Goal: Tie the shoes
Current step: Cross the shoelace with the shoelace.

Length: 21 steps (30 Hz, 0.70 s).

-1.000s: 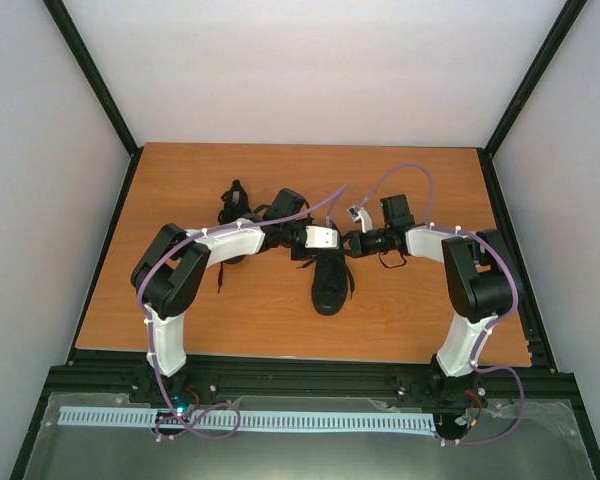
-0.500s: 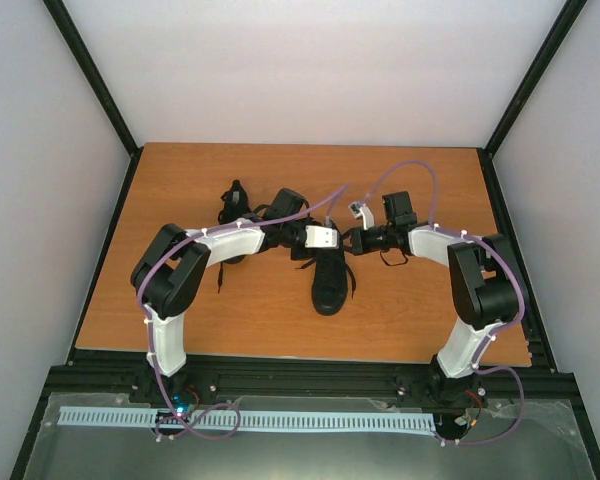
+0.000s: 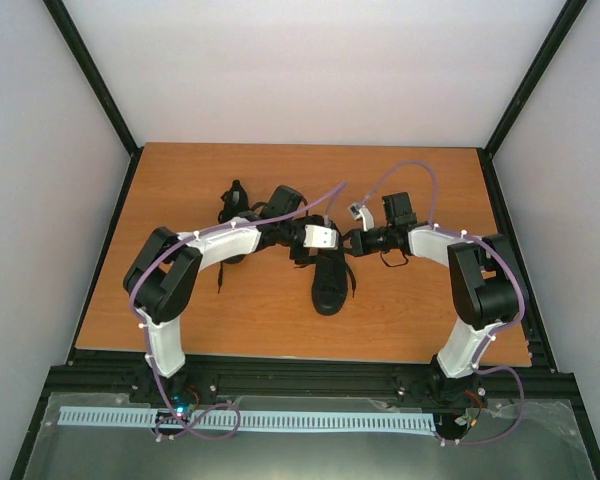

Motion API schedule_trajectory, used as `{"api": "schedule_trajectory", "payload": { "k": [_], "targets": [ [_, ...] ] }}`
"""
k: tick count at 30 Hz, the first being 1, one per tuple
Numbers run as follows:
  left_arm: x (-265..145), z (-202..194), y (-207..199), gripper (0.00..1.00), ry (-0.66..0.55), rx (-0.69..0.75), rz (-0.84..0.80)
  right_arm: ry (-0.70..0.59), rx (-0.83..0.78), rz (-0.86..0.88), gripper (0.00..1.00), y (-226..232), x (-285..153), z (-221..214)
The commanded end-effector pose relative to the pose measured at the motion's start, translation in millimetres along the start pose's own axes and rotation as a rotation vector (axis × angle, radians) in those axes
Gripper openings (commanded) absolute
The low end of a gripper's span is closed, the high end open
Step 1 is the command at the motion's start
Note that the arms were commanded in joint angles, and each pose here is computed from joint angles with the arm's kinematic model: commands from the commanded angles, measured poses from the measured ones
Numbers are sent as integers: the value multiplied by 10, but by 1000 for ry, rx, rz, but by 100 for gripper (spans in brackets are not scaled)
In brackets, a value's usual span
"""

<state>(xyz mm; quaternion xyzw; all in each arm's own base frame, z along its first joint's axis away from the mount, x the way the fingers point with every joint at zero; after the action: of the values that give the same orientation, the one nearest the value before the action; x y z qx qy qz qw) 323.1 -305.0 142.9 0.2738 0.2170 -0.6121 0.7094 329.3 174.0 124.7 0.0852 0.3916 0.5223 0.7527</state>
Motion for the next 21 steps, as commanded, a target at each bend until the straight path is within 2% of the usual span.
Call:
{"api": "schedule_trajectory", "payload": {
  "k": [1, 4, 6, 9, 21],
  "targets": [
    [-156, 180, -55, 79, -72, 96, -42, -19, -48, 19, 3, 93, -38, 83],
    [-175, 227, -53, 88, -94, 94, -60, -20, -50, 20, 3, 102, -41, 79],
    [-157, 253, -17, 91, -98, 60, -59, -21, -51, 19, 3, 106, -47, 82],
    [-46, 193, 67, 77, -61, 1, -34, -23, -54, 13, 3, 116, -62, 81],
    [80, 42, 188, 57, -5, -8, 62, -20, -59, 25, 3, 174, -93, 70]
  ]
}}
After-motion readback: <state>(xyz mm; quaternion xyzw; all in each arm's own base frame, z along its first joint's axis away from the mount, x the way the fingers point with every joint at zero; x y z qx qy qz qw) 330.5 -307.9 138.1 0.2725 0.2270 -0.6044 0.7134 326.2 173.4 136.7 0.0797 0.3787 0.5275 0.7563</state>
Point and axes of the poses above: each gripper's point midway between its finger pads, its own x axis out along the fingers, its own y axis along the line the jaws close on, z = x × y, the point moved 7 cm from there along -x, back along the fingers, and after that the axes turned 14 degrees about -x, right-handed, at the moved point
